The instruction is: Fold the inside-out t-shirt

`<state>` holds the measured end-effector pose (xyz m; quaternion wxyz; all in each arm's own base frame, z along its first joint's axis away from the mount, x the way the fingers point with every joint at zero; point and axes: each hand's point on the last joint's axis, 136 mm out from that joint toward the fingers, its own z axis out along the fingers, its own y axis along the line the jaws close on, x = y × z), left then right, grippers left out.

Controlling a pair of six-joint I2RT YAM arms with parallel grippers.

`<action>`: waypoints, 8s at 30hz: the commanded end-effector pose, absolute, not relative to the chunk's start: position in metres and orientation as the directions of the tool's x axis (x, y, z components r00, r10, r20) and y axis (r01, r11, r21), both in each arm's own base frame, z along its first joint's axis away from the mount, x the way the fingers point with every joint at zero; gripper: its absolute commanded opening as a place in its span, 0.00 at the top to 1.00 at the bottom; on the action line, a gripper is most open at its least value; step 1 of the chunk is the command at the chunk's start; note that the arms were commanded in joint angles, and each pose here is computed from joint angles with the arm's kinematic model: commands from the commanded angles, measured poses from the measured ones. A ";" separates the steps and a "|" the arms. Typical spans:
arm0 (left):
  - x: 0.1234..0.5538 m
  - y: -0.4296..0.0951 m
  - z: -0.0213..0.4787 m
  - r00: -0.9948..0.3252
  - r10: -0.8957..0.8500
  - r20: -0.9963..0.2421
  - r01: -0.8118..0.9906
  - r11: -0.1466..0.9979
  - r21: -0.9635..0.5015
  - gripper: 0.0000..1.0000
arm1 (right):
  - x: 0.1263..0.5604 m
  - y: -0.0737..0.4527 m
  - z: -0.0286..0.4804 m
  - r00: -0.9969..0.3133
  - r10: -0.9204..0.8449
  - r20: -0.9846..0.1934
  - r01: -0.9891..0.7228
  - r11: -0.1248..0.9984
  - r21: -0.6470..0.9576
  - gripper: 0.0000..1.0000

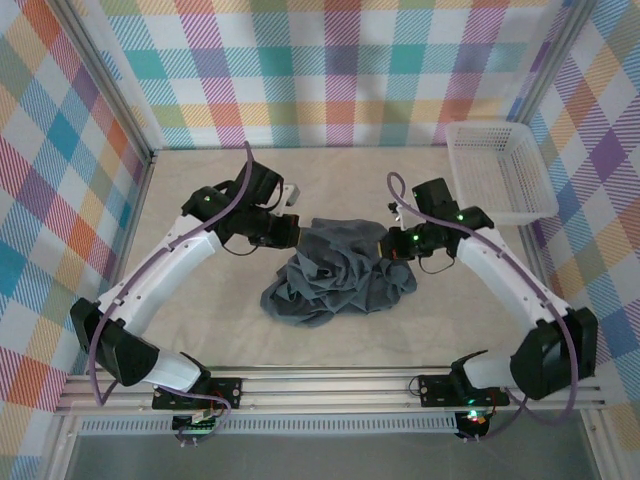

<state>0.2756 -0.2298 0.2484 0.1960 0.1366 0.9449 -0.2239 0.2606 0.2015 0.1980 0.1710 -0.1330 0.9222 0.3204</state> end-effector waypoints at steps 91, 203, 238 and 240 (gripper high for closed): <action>0.386 -0.423 0.189 -0.801 0.333 -0.497 0.586 0.607 -0.537 0.71 | 0.225 0.118 0.136 -0.850 0.228 -0.475 0.054 0.935 0.351 0.49; 0.346 -0.021 0.351 -0.490 -0.351 -0.798 -0.190 0.936 -0.295 1.00 | 0.278 0.074 0.357 -0.336 0.310 -0.889 -0.028 0.941 0.338 1.00; 0.402 -0.022 0.071 -0.904 -0.296 -0.308 -0.232 0.946 -0.226 0.47 | 0.260 0.063 0.173 -0.698 0.330 -0.636 0.166 0.938 0.304 1.00; 0.406 -0.021 0.067 -0.905 -0.299 -0.303 -0.239 0.946 -0.218 0.46 | 0.261 0.065 0.172 -0.701 0.332 -0.631 0.165 0.936 0.310 1.00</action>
